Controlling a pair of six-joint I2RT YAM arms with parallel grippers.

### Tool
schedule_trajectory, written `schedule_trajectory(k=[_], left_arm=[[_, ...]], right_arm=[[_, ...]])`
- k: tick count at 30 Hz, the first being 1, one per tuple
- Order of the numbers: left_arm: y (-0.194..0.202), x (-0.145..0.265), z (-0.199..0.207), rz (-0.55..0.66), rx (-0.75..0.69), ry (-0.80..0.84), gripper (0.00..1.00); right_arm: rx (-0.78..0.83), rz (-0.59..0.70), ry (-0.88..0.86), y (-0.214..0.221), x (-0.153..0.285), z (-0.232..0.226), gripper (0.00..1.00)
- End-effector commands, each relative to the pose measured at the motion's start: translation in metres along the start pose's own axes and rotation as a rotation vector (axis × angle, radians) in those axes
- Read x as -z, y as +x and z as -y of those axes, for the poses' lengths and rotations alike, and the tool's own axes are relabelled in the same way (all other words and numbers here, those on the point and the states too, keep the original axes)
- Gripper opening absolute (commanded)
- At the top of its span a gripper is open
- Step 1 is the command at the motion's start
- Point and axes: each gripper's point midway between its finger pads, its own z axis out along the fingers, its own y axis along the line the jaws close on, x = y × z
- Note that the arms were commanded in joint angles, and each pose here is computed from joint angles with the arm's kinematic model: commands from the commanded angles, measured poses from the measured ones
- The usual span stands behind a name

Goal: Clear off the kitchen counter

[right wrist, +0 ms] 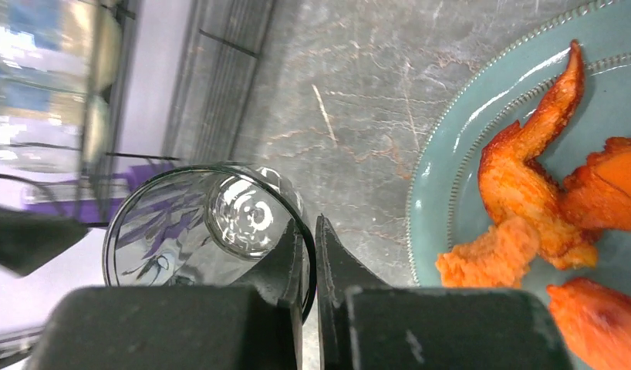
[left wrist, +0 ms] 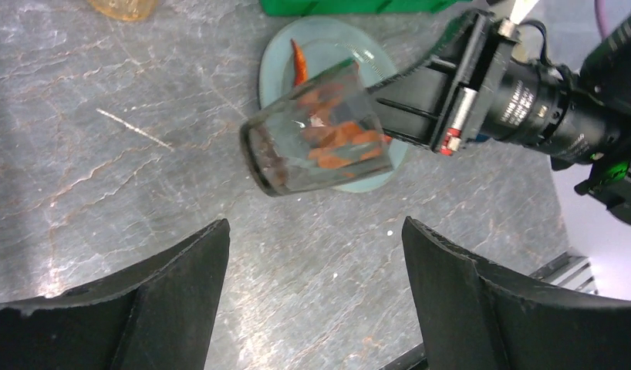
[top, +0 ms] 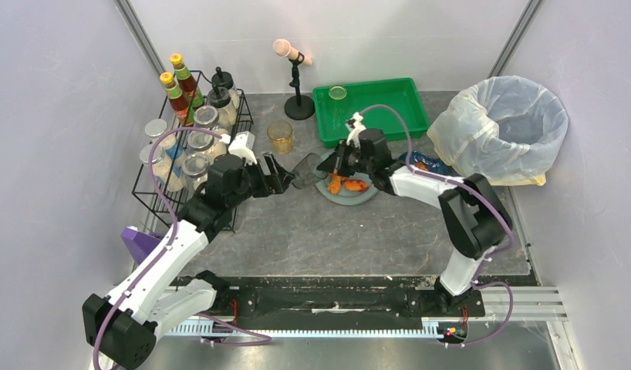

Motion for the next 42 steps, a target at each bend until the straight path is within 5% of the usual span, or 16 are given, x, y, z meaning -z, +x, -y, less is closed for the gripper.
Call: schedule_trajectory(k=[1, 8, 20, 37, 42], left_arm=[[-0.042, 0.009, 0.037, 0.144, 0.09, 0.137, 0.88], [-0.078, 0.021, 0.086, 0.252, 0.205, 0.377, 0.88], [-0.094, 0.026, 0.148, 0.25, 0.298, 0.716, 0.88], [-0.072, 0.013, 0.188, 0.139, 0.384, 0.882, 0.88], [-0.079, 0.016, 0.192, 0.169, 0.404, 0.921, 0.75]], right_arm=[[-0.02, 0.193, -0.284, -0.05, 0.054, -0.058, 0.0], [-0.062, 0.329, -0.456, -0.064, 0.118, -0.075, 0.0], [-0.076, 0.454, -0.675, -0.074, 0.182, -0.112, 0.0], [-0.094, 0.487, -0.763, -0.074, 0.202, -0.125, 0.0], [-0.093, 0.47, -0.731, -0.071, 0.195, -0.118, 0.0]])
